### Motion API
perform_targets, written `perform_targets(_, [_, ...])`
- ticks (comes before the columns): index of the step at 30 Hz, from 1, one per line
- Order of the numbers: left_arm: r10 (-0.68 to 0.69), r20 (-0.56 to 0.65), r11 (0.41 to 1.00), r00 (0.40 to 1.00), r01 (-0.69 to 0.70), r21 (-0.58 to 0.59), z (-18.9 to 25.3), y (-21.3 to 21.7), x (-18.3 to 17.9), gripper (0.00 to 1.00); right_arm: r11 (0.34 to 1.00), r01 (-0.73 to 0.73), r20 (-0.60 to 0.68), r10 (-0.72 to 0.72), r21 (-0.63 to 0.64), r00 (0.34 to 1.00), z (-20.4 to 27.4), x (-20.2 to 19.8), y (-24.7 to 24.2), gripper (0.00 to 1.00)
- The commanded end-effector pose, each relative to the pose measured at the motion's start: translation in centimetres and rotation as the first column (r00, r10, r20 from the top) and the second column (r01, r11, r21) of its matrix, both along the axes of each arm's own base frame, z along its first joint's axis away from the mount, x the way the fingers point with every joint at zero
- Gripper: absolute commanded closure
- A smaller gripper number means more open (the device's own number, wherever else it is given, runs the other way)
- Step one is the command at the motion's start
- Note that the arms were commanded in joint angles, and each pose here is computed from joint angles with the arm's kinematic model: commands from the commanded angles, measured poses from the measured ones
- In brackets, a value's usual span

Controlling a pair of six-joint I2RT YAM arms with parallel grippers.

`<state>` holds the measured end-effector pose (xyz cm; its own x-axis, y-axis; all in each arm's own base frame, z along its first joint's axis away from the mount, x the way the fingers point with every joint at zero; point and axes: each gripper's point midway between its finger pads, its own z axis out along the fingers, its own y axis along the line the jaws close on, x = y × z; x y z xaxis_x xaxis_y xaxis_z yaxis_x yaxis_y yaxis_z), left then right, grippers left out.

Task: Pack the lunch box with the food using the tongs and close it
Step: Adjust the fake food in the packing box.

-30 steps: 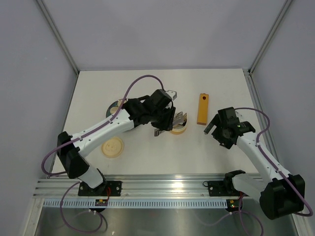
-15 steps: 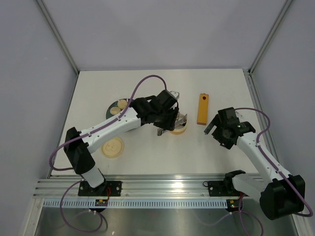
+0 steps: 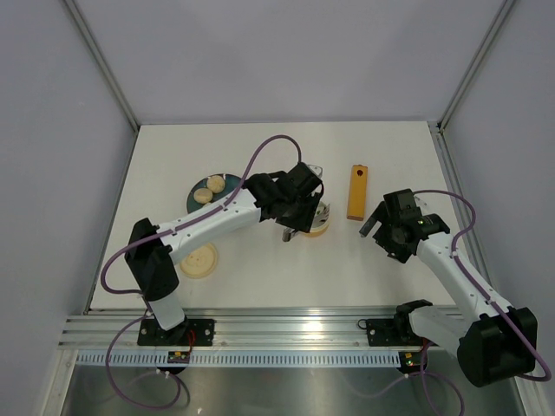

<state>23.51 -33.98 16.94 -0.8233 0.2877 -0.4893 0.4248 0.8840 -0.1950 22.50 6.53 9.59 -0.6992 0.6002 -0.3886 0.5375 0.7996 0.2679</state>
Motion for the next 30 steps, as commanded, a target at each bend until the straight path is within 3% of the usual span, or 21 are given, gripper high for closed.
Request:
perform_targets(1, [0.014, 0.046, 0.999, 0.999, -0.012, -0.053, 1.7, -1.3, 1.0, 0.54, 1.0, -0.007, 0.029, 0.008, -0.013, 1.0, 0.8, 0.6, 0.0, 0.01])
perform_targets(13, [0.015, 0.06, 0.996, 0.998, -0.01, -0.085, 3.1, -1.2, 0.8, 0.72, 1.0, -0.004, 0.023, 0.004, -0.012, 1.0, 0.6, 0.5, 0.0, 0.01])
perform_targets(22, [0.017, 0.068, 0.993, 0.998, -0.009, -0.119, 4.4, -1.2, 0.6, 1.0, 1.0, -0.005, 0.025, 0.005, -0.01, 1.0, 0.8, 0.6, 0.1, 0.01])
perform_targets(30, [0.028, 0.104, 0.987, 0.994, -0.011, -0.159, 6.4, -1.0, 0.8, 1.0, 1.0, -0.003, 0.025, 0.004, -0.009, 1.0, 0.9, 0.6, 0.1, 0.01])
